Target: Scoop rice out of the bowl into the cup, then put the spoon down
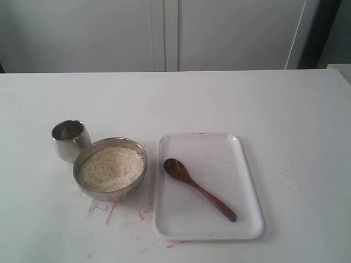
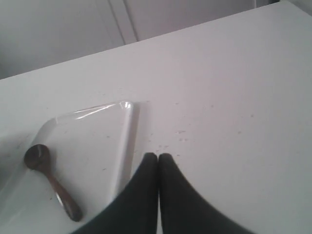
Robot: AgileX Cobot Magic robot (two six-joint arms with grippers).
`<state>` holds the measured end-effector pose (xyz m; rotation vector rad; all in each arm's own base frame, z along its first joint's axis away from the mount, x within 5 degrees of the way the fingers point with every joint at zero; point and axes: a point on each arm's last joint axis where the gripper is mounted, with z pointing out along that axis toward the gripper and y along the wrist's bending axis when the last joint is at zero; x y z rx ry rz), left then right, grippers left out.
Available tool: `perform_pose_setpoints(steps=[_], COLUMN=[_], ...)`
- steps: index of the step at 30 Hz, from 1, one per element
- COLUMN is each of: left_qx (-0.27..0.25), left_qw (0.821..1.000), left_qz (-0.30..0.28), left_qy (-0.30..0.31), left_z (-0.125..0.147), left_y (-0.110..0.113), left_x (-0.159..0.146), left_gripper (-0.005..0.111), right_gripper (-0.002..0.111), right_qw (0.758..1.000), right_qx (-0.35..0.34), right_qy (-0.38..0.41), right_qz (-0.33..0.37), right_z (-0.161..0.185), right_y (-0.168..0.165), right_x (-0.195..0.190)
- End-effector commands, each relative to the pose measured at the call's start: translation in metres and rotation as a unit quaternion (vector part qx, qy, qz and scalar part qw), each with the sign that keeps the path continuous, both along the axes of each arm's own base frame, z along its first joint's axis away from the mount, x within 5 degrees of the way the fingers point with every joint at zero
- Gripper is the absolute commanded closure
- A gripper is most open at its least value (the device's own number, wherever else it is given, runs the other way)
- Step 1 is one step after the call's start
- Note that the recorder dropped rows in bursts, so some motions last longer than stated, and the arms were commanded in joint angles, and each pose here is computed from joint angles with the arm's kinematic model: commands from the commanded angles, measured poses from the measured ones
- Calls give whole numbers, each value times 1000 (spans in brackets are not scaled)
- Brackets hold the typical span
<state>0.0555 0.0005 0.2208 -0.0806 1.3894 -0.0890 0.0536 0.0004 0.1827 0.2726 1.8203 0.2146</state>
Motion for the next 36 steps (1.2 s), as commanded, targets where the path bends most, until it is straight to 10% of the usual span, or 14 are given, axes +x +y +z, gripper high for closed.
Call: perform_pose_setpoints(steps=[1, 36], left_qx=[-3, -3], left_qw=[1000, 1000], left_qz=[-1, -1], left_qy=[-6, -6], left_z=[2, 2], left_y=[0, 0], left_x=[-1, -1], left_gripper=[92, 92], right_gripper=[108, 108], right_qw=[999, 998], right_qx=[-4, -4], right_qy=[-1, -1], right_qz=[-41, -61], right_z=[-1, -1], right_y=[-5, -7], right_x=[0, -1])
